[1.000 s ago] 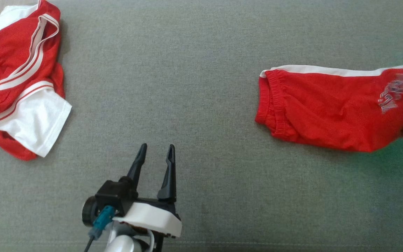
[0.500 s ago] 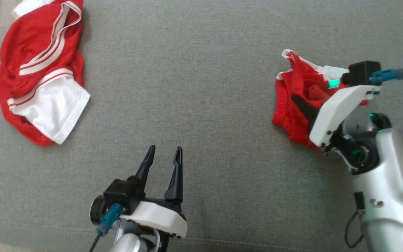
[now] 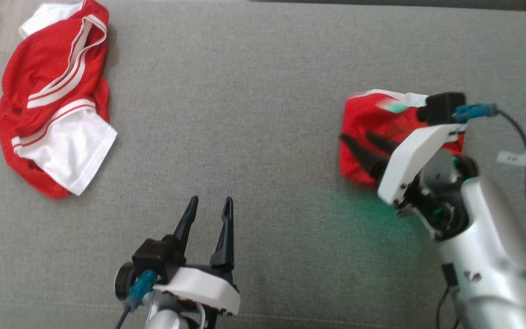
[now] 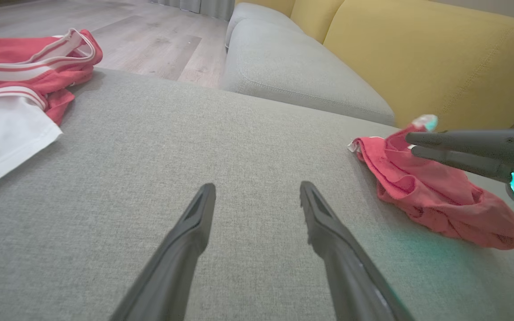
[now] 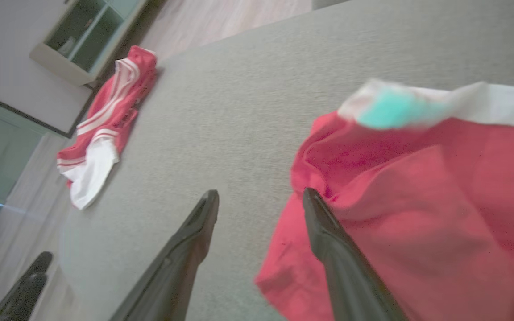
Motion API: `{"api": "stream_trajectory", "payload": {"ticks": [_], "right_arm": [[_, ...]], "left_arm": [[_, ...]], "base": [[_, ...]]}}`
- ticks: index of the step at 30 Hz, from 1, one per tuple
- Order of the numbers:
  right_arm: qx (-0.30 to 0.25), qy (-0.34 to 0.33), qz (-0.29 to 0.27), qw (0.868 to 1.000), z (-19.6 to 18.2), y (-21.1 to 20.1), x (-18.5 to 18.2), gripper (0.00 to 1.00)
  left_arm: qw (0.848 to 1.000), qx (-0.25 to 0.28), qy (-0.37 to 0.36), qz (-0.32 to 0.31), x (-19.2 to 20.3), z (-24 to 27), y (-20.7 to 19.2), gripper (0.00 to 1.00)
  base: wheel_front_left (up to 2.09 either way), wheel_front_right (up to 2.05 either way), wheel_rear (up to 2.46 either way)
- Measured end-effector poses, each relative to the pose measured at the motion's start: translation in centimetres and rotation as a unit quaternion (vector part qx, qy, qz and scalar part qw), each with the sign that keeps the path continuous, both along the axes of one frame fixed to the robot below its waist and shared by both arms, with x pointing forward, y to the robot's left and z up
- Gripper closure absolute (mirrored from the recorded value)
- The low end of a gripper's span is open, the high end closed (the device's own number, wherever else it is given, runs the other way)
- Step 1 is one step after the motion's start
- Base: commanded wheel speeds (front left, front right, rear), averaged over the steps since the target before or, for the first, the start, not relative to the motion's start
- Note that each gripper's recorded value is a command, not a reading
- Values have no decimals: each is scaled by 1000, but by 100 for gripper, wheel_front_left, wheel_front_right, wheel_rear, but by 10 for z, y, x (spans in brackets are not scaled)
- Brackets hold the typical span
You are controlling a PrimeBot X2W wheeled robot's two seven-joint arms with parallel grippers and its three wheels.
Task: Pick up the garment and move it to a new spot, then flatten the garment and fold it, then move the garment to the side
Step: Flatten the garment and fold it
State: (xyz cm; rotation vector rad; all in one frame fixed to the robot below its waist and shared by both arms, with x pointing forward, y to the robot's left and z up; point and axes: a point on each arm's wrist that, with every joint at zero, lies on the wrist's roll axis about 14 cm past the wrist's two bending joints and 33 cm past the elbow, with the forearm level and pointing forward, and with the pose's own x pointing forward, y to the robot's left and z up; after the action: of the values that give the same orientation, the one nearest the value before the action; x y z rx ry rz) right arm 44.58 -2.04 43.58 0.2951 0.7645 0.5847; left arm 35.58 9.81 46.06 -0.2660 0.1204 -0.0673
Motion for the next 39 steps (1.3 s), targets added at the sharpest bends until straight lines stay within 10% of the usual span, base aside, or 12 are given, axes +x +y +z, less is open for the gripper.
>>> {"api": "stream_trajectory", "payload": {"ticks": [13, 29, 37, 38, 39], "right_arm": [[44, -79, -12, 996, 33, -11, -55, 0], [-80, -284, -215, 931, 47, -154, -105, 0], [-88, -286, -225, 927, 38, -156, -107, 0], [-88, -281, -224, 929, 35, -155, -105, 15], [-87, -274, -222, 932, 32, -154, -101, 58]], "left_arm": [[1000, -4, -9, 8, -21, 6, 4, 0], [998, 37, -42, 15, -57, 19, 19, 0], [997, 51, -44, 23, -61, 18, 29, 0], [998, 51, -42, 23, -60, 17, 29, 0], [998, 52, -40, 24, -60, 16, 30, 0]], "base": [[0, 0, 0], [0, 0, 0], [0, 0, 0], [0, 0, 0], [0, 0, 0]]}}
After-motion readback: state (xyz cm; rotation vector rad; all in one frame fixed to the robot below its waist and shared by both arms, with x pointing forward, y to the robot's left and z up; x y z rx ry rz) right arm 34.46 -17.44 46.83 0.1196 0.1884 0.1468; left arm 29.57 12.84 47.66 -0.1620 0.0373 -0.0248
